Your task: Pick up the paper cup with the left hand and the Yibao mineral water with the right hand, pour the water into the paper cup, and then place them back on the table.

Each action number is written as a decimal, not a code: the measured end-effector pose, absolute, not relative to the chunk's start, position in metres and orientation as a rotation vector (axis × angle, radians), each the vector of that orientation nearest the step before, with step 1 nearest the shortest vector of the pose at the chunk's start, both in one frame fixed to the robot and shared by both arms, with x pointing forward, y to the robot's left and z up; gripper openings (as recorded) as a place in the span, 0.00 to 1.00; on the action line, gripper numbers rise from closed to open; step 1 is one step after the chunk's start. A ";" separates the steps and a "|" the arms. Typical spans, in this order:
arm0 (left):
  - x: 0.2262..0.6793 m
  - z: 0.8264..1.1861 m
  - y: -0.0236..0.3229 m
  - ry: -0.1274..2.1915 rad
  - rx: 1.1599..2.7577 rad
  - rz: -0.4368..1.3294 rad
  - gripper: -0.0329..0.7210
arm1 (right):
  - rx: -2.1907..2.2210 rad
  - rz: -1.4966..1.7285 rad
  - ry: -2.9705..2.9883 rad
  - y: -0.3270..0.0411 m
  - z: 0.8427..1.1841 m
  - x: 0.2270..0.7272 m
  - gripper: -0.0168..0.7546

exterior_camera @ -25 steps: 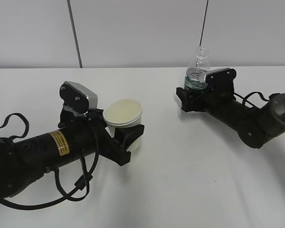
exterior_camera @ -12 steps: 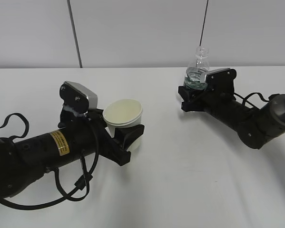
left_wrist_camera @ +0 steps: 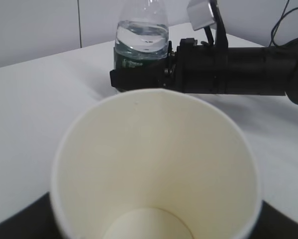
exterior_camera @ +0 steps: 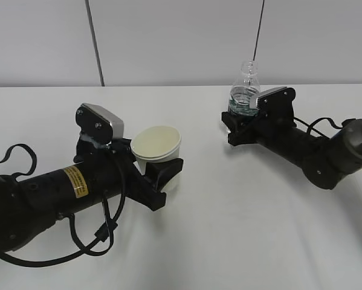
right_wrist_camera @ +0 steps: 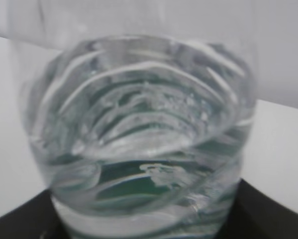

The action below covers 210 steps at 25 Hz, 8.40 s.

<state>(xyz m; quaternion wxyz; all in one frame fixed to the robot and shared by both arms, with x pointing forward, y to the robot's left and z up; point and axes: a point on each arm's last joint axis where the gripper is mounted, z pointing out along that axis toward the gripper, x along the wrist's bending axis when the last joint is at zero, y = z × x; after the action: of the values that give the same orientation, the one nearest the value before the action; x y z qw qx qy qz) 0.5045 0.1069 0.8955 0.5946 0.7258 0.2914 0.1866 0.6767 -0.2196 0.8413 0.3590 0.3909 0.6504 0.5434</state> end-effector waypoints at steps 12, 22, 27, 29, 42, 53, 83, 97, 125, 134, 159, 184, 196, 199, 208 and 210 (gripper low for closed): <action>0.504 0.892 0.108 0.694 1.720 0.430 0.63 | 0.663 1.493 1.762 -0.189 0.918 0.667 0.57; 0.508 0.891 0.112 0.775 1.702 0.458 0.63 | 0.513 1.484 1.944 -0.138 0.917 0.647 0.57; 0.509 0.890 0.112 0.764 1.718 0.477 0.63 | 0.419 1.443 1.979 -0.129 0.915 0.643 0.57; 0.509 0.890 0.113 0.772 1.715 0.483 0.63 | 0.368 1.412 1.979 -0.129 0.915 0.643 0.57; 0.510 0.890 0.114 0.753 1.734 0.527 0.63 | 0.031 1.161 1.910 -0.130 0.915 0.645 0.57; 0.510 0.890 0.114 0.741 1.740 0.523 0.63 | -0.172 0.945 1.821 -0.134 0.917 0.649 0.57; 0.510 0.890 0.114 0.746 1.738 0.524 0.63 | -0.459 0.616 1.686 -0.138 0.920 0.653 0.57; 0.510 0.889 0.114 0.745 1.746 0.522 0.63 | -0.520 0.556 1.652 -0.138 0.920 0.653 0.57; 0.507 0.885 0.113 0.695 1.816 0.515 0.63 | -0.533 0.530 1.619 -0.138 0.922 0.654 0.56; 0.507 0.886 0.113 0.694 1.815 0.516 0.63 | -0.543 0.518 1.614 -0.138 0.922 0.654 0.56; 0.507 0.886 0.112 0.689 1.806 0.518 0.63 | -0.550 0.509 1.610 -0.138 0.923 0.654 0.56; 0.507 0.886 0.112 0.687 1.807 0.519 0.63 | -0.564 0.498 1.598 -0.138 0.923 0.654 0.56; 0.507 0.886 0.112 0.687 1.807 0.519 0.63 | -0.520 0.541 1.615 -0.138 0.923 0.654 0.56; 0.507 0.887 0.113 0.691 1.805 0.521 0.63 | -0.439 0.609 1.645 -0.139 0.923 0.654 0.56; 0.510 0.887 0.116 0.744 1.783 0.555 0.63 | -0.093 0.919 1.726 -0.139 0.925 0.654 0.56; 0.511 0.887 0.116 0.752 1.779 0.560 0.63 | 0.007 1.003 1.738 -0.139 0.926 0.654 0.56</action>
<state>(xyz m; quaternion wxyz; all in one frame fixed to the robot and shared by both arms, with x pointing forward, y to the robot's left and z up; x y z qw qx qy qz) 0.5110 0.1163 0.8870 0.5355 0.7472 0.3158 0.2350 0.6543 -0.1388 0.9260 0.5376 0.0028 0.7303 0.4215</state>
